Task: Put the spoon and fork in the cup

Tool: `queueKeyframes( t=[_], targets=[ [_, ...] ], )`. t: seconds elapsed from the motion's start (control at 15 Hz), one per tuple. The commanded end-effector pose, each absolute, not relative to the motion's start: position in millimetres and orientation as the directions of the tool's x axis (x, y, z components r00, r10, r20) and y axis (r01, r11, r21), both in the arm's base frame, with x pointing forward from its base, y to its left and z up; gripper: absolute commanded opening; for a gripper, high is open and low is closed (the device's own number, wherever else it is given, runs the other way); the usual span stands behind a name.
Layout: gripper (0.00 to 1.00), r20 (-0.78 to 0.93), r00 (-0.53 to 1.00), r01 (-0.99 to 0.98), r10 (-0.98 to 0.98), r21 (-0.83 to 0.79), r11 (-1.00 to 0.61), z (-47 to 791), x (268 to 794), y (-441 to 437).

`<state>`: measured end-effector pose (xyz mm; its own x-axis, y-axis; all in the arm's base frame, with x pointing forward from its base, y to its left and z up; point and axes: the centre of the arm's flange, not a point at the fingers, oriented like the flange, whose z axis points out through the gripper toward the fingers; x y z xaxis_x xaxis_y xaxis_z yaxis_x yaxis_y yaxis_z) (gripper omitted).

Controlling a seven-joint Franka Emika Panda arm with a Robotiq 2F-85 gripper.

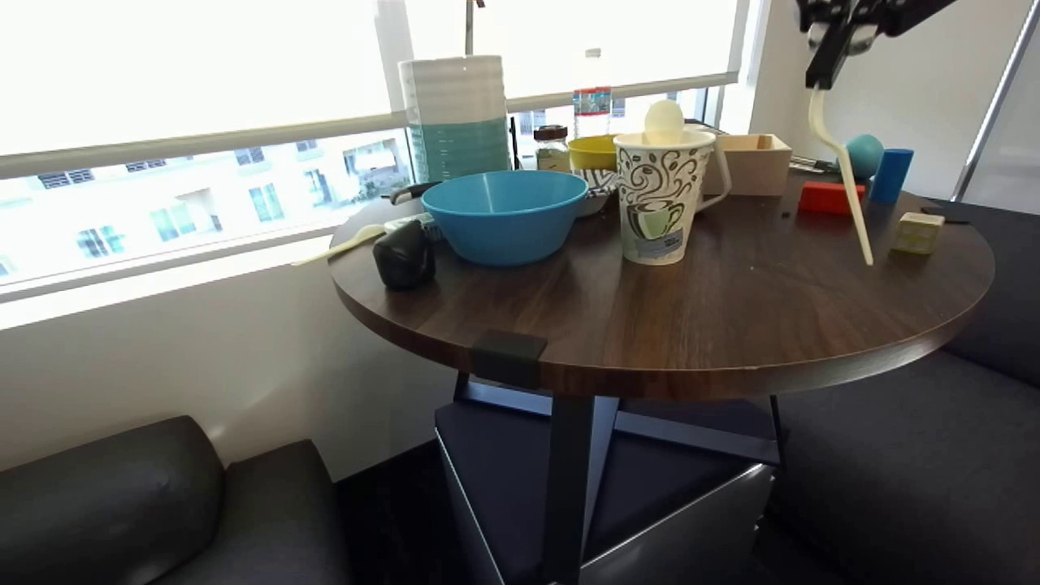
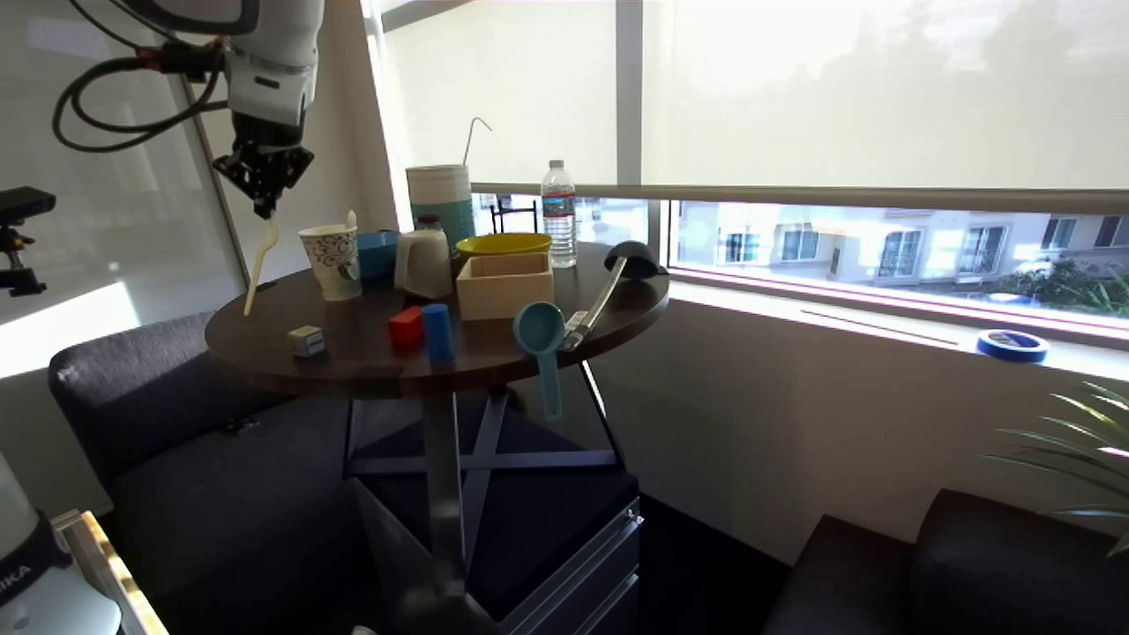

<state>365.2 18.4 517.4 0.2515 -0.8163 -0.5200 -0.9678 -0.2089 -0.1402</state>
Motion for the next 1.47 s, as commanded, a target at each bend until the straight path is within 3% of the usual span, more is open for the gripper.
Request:
queueKeyframes(
  t=[0.0, 0.73, 1.4],
  targets=[
    [0.01, -0.435, 0.398, -0.909, -0.808, -0.304, -0.284, 563, 345, 30],
    [0.01, -0.133, 0.678, -0.562, -0.723, -0.728, -0.393, 609, 353, 49],
    [0.01, -0.206, 0.700, -0.591, -0.684, -0.705, -0.393, 556, 386, 56]
  ],
)
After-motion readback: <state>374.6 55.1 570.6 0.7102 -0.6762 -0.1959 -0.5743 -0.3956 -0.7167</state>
